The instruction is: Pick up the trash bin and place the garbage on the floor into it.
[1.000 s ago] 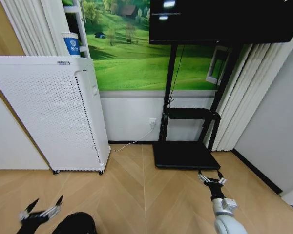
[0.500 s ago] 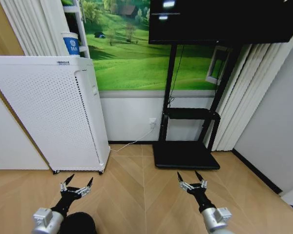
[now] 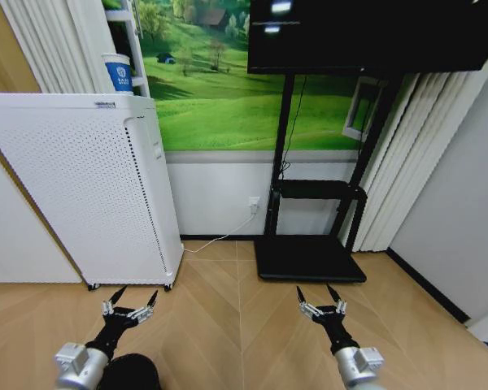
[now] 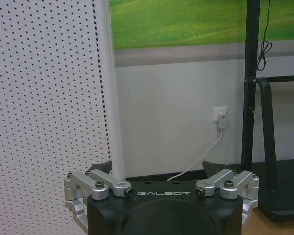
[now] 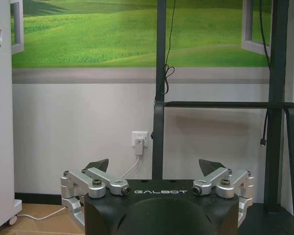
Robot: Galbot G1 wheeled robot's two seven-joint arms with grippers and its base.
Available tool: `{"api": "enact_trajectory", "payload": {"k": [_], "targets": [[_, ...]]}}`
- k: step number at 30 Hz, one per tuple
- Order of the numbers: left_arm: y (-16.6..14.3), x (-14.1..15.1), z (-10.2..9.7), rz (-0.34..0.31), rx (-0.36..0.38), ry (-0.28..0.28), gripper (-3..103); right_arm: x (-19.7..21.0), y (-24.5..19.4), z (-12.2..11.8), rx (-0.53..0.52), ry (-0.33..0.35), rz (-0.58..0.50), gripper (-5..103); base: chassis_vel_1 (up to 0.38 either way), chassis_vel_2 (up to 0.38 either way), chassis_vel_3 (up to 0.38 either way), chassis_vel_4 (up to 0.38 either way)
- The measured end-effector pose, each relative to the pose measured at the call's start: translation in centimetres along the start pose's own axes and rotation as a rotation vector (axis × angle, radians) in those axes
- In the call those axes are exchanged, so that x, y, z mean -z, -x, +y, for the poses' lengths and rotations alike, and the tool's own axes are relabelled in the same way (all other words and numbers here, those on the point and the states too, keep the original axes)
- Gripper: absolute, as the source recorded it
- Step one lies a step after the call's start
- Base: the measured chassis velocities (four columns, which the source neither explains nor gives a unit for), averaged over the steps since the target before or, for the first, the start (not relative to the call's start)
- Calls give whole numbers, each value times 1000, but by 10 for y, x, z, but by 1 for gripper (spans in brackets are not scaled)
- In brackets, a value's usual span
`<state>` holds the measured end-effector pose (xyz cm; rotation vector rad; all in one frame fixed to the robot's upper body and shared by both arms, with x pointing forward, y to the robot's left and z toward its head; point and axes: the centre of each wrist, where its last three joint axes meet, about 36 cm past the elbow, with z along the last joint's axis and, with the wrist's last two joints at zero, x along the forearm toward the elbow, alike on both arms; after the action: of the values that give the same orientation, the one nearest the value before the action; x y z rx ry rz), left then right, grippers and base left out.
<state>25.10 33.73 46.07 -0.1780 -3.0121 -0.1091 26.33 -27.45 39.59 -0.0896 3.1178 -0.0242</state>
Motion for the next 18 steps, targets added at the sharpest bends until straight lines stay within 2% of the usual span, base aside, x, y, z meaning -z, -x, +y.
{"api": "enact_trajectory", "payload": {"k": [18], "targets": [[0,-1,1,4,2,-1,100,-1,0,-1,-2,0,-1,100,0,0,0,0]]}}
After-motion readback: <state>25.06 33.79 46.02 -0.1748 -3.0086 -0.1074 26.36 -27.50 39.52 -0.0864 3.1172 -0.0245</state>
